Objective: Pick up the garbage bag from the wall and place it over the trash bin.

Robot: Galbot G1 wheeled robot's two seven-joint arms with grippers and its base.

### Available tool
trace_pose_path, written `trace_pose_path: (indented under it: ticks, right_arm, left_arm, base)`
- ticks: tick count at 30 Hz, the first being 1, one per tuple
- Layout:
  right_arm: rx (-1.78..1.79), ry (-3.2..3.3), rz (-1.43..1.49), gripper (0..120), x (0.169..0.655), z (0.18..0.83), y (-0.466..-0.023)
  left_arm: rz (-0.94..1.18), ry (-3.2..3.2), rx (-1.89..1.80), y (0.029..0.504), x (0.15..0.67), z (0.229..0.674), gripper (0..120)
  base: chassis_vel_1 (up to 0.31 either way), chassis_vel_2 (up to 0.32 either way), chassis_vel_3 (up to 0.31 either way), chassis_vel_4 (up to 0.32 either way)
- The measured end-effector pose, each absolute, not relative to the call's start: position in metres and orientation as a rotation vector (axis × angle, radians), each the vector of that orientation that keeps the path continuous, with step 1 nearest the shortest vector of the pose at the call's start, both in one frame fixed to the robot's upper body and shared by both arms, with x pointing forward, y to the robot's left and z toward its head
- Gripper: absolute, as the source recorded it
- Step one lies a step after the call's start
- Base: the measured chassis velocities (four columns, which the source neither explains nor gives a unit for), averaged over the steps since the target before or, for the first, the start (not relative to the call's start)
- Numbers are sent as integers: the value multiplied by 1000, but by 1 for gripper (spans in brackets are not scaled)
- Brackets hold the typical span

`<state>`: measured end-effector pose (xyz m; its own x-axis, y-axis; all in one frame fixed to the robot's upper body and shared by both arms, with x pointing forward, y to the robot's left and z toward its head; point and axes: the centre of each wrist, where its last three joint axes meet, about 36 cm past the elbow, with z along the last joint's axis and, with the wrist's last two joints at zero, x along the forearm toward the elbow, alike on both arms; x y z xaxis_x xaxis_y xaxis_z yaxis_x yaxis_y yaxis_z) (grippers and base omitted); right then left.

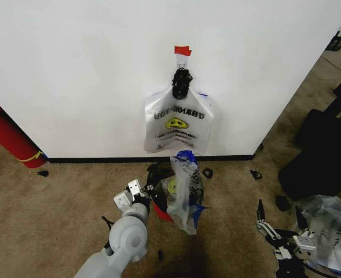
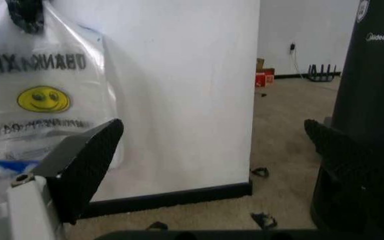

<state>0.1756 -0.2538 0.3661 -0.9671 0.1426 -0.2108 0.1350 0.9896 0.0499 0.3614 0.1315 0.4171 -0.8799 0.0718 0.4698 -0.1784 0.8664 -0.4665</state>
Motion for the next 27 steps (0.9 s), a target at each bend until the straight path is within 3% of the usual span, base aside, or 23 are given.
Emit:
trace_pose_path:
  ticks: [8,15,24,27]
  right_arm:
    - [208,2908,64,100,181,370,-250]
    - [204,2906,61,100,181,372,-250]
    - [182,2909,69,100,184,374,-249]
    - [177,2911,74,100,184,373,-247]
  left_arm:
    - [712,-2534,121,129,361,411,3]
    - [706,-2511,113,131,356,414,23]
    - [651,-2568,62,150,343,438,59]
    - [625,-2582,40,154,338,444,65]
  base:
    - [0,0,0,0]
    - [0,0,0,0]
    - [0,0,0,0]
    - [0,0,0,0]
